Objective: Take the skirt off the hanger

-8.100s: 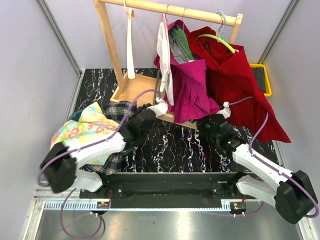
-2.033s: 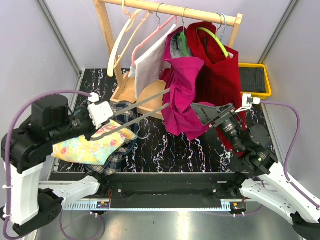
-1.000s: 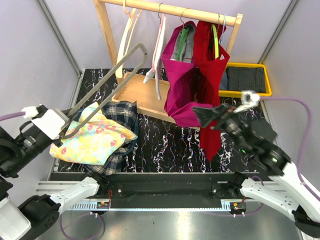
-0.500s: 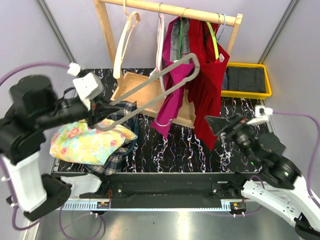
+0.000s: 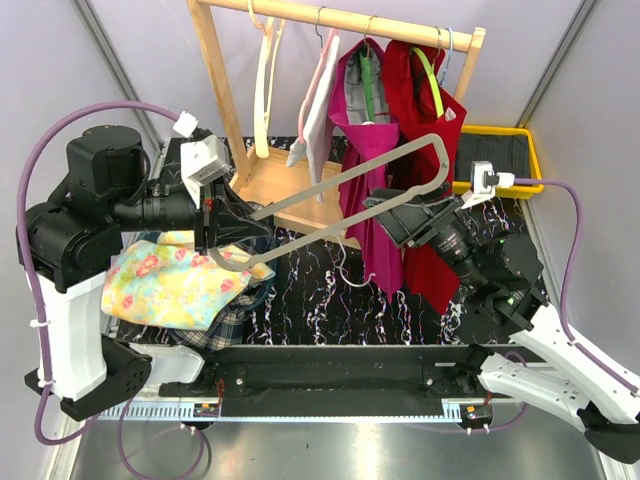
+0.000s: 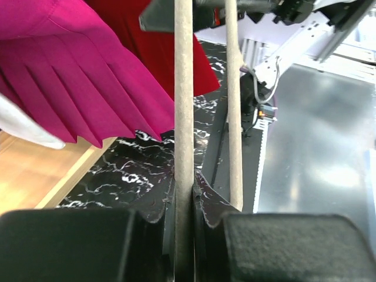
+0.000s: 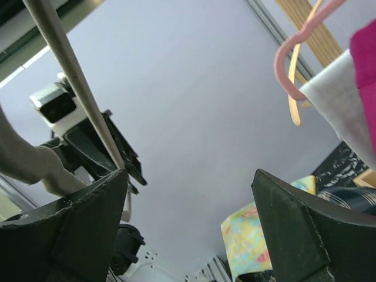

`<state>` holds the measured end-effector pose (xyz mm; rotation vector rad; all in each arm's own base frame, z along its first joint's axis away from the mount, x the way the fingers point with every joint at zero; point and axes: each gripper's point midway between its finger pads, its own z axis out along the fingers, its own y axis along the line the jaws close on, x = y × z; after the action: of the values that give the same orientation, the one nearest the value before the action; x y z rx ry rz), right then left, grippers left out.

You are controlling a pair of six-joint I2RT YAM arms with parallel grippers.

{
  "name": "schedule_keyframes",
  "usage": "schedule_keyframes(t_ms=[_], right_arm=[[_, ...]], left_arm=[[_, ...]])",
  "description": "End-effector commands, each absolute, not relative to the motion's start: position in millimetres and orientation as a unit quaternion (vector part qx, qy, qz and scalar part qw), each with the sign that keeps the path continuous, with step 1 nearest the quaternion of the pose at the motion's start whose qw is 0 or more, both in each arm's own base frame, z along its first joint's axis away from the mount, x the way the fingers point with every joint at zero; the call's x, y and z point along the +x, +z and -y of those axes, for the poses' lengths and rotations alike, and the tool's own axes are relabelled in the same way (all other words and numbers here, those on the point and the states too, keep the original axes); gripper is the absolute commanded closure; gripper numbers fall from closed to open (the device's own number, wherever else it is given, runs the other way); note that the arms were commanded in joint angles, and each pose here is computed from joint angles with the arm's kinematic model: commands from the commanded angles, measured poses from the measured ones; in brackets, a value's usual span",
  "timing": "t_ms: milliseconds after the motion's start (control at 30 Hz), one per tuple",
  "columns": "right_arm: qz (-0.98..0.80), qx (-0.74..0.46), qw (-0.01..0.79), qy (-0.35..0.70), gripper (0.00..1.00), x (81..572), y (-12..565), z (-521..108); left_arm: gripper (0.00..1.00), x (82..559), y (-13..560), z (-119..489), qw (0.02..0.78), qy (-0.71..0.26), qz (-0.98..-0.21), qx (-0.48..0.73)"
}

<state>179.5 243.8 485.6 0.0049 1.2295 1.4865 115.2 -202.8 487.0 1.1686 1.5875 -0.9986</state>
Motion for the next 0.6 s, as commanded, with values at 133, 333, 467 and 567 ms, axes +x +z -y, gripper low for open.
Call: schedule_keyframes(t_ms=[133,333,467,567], right_arm=[[-0.471,-0.056,0.576,0.666,0.07,147.5,524.2,-243.0],[-0.546,-0.057,0.550,0.629,0.06,159.8,471.6,-256.0],[-0.539,-0.055,0.558,0.628,0.06,155.9,473.4,-249.2],[-0.526,-0.059,0.565,0.633,0.07,153.5,483.9,-247.9]], left_arm=[[1.00,94.1,478.7,198.3,0.403,-0.432,-0.662,0.461],[1.00,106.1,512.0,200.4,0.449,-0.437,-0.640,0.445],[1.00,110.2,510.3,200.6,0.444,-0.442,-0.645,0.437],[1.00,109.2,507.5,200.9,0.438,-0.446,-0.646,0.437]])
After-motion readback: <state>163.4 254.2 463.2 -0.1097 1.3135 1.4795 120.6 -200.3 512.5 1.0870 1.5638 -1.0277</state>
